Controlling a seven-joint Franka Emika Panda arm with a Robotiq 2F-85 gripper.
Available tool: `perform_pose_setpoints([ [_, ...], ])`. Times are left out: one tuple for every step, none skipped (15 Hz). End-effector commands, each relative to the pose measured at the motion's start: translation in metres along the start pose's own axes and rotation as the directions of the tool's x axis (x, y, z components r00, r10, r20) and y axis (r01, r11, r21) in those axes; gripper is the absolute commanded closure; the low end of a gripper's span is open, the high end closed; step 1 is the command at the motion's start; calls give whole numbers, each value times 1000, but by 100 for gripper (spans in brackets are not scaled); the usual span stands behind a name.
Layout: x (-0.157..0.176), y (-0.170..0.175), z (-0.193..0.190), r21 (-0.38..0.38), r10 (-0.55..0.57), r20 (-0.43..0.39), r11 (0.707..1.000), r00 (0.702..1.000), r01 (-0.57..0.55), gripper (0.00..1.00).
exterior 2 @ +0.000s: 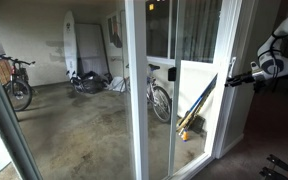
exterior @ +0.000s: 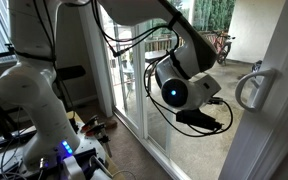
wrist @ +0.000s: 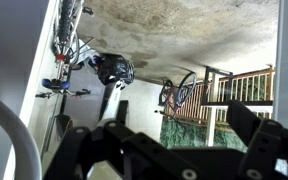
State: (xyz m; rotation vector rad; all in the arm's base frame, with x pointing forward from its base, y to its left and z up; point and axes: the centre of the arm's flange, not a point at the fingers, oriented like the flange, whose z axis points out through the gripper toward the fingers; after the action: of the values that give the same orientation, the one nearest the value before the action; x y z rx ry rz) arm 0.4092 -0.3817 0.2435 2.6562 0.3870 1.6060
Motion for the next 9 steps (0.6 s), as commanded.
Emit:
perform_pose_setpoints([
  [2,2,-29,20,-24,-43,999,999,25,0],
  [2,5,-34,11,-22,-52,1000,998,23,0],
  [3,10,-39,4,-16,-60,1000,998,17,0],
  [2,14,-44,-9,-12,-68,1000,998,12,0],
  [1,19,-49,-25,-8,-72,1000,997,6,0],
  [2,25,-54,-42,-2,-83,999,997,-2,0],
  [2,30,-58,-60,8,-94,998,996,-14,0],
  [5,36,-64,-89,14,-118,996,993,-24,0],
  [7,40,-68,-105,20,-136,994,991,-34,0],
])
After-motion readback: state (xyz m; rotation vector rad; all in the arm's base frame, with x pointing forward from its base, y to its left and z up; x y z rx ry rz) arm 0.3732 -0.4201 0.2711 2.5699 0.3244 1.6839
